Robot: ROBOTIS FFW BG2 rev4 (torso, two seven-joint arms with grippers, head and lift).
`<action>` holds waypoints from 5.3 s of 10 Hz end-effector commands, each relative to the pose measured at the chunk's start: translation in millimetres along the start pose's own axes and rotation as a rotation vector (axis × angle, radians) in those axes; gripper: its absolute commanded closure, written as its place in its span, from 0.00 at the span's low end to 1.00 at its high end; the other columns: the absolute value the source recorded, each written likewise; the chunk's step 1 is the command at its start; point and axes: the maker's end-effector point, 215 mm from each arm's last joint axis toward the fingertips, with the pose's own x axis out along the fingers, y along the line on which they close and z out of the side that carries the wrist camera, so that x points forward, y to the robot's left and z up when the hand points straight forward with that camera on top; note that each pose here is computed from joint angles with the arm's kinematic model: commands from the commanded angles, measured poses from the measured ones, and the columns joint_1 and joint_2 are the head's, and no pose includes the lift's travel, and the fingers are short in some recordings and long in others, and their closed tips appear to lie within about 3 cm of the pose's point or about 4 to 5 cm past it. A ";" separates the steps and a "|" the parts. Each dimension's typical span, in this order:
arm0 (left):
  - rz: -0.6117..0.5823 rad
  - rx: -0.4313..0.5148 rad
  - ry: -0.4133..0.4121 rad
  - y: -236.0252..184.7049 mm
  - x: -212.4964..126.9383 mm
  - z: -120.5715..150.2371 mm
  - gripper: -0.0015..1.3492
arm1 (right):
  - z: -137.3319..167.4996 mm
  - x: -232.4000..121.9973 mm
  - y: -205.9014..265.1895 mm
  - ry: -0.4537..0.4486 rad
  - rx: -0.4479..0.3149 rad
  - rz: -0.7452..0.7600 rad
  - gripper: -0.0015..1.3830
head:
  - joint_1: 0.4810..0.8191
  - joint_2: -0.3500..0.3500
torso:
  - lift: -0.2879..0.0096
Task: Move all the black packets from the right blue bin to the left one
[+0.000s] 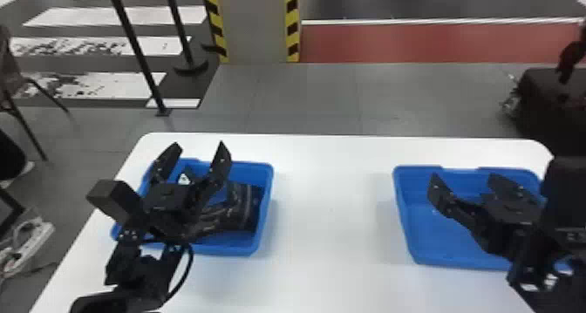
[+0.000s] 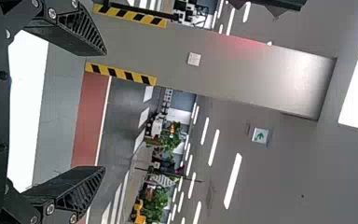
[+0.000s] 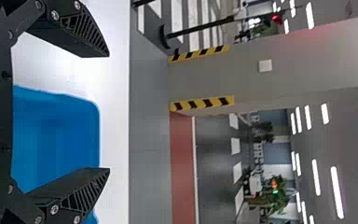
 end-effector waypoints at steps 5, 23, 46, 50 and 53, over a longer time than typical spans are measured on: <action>-0.011 -0.007 -0.007 -3.5 2.4 2.9 0.11 | -73.6 11.3 -111.2 0.362 -0.038 -0.235 0.07 | 0.63 0.44 | 0.60; -0.019 -0.017 0.002 -1.5 3.5 1.4 0.12 | -145.0 35.8 -199.3 0.643 -0.004 -0.394 0.34 | 0.63 0.28 | 0.60; -0.158 -0.245 0.040 -58.0 18.8 6.5 0.12 | -16.7 102.9 144.1 -0.092 -0.117 0.476 0.84 | 0.63 0.66 | 0.60; -0.205 -0.271 0.112 -78.3 22.1 -6.3 0.12 | -42.9 99.0 236.1 -0.042 -0.114 0.639 0.84 | 0.63 0.75 | 0.60; -0.208 -0.259 0.198 -83.1 19.8 -29.8 0.12 | -39.3 91.7 270.8 -0.047 -0.111 0.700 0.84 | 0.63 0.81 | 0.60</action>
